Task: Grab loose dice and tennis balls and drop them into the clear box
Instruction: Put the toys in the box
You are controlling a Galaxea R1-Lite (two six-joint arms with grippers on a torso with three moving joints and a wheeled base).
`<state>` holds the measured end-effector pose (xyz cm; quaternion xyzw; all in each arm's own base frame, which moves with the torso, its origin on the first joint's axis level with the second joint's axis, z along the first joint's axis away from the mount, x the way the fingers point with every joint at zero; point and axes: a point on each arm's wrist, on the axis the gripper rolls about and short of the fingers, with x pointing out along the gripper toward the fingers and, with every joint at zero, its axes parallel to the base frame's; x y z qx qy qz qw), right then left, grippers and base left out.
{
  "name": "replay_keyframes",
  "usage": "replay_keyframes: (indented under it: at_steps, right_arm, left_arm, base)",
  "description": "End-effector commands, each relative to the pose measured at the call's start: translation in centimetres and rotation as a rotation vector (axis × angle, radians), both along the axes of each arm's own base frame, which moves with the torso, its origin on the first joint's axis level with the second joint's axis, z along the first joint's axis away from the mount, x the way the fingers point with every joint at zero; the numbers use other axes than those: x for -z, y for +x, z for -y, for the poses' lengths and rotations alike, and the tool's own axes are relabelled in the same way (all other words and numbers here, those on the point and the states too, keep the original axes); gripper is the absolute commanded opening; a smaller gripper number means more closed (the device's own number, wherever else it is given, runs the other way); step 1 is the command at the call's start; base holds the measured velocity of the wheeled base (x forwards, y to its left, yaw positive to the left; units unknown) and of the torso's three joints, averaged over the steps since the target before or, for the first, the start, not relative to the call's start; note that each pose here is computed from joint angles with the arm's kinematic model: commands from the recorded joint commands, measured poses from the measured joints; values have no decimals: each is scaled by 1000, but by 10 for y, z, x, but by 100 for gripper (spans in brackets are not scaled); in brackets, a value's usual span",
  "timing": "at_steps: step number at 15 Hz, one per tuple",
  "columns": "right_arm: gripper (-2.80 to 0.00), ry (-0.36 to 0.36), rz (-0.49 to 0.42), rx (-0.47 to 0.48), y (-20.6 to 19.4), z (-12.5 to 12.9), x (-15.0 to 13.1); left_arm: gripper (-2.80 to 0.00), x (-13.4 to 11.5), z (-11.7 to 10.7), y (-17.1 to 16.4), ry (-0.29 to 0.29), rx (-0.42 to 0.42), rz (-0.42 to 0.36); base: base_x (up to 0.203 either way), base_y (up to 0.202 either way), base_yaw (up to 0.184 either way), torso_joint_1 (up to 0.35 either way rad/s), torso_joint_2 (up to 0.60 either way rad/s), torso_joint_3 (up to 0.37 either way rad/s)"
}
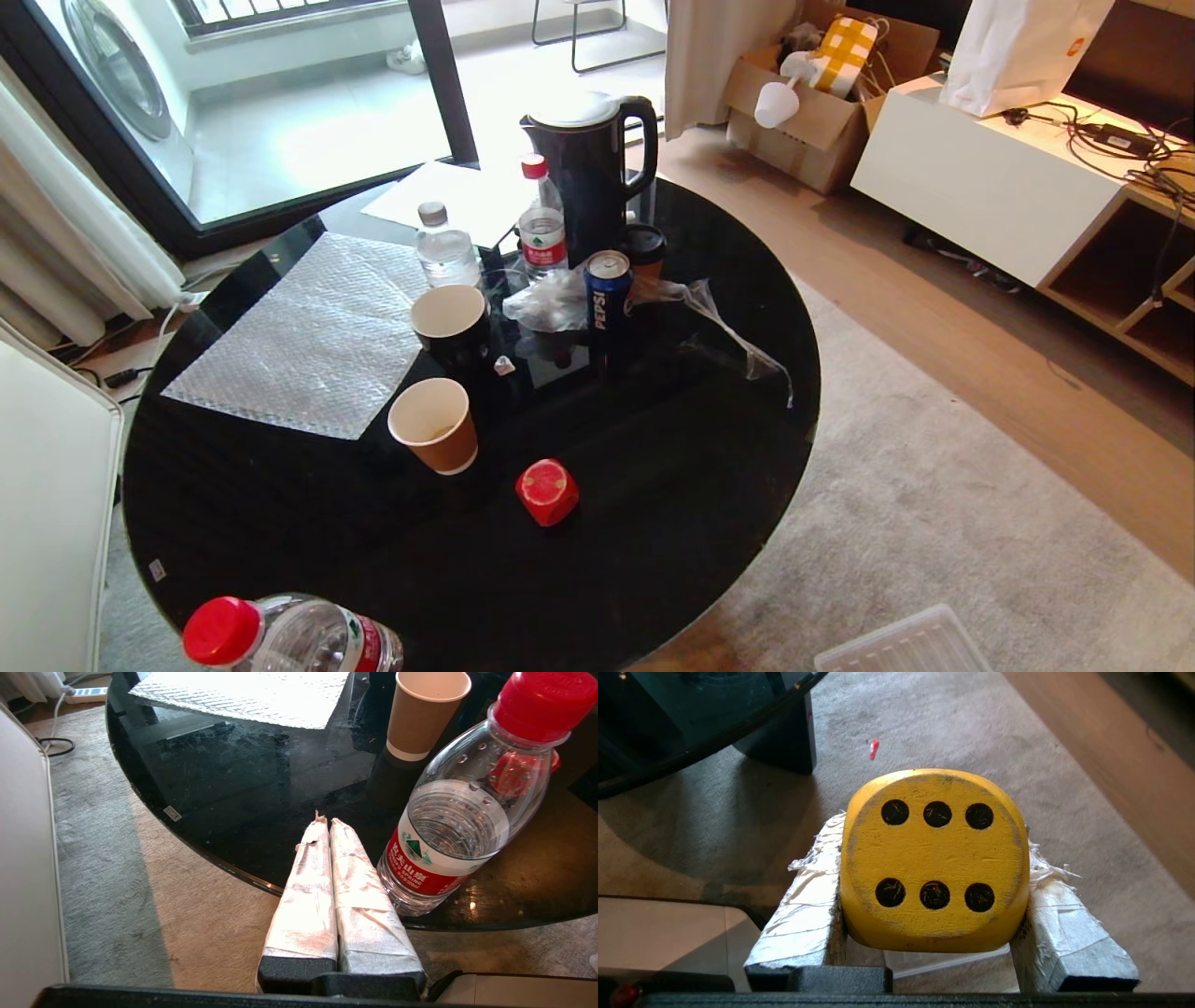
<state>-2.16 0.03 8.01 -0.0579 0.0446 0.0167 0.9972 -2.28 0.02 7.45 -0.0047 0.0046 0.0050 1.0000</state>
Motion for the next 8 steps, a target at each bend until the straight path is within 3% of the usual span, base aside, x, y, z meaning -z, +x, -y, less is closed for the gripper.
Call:
replay_keyframes:
  at_steps: [1,8]
  right_arm:
    - [-280,23,60,2,-4,0,1]
    - [-280,45,27,9,-4,0,6]
  left_arm:
    - [-280,0,0,0,-1,-1,0]
    - [-280,0,0,0,0,-1,1]
  base:
    - [0,0,0,0,0,0]
    - [0,0,0,0,0,0]
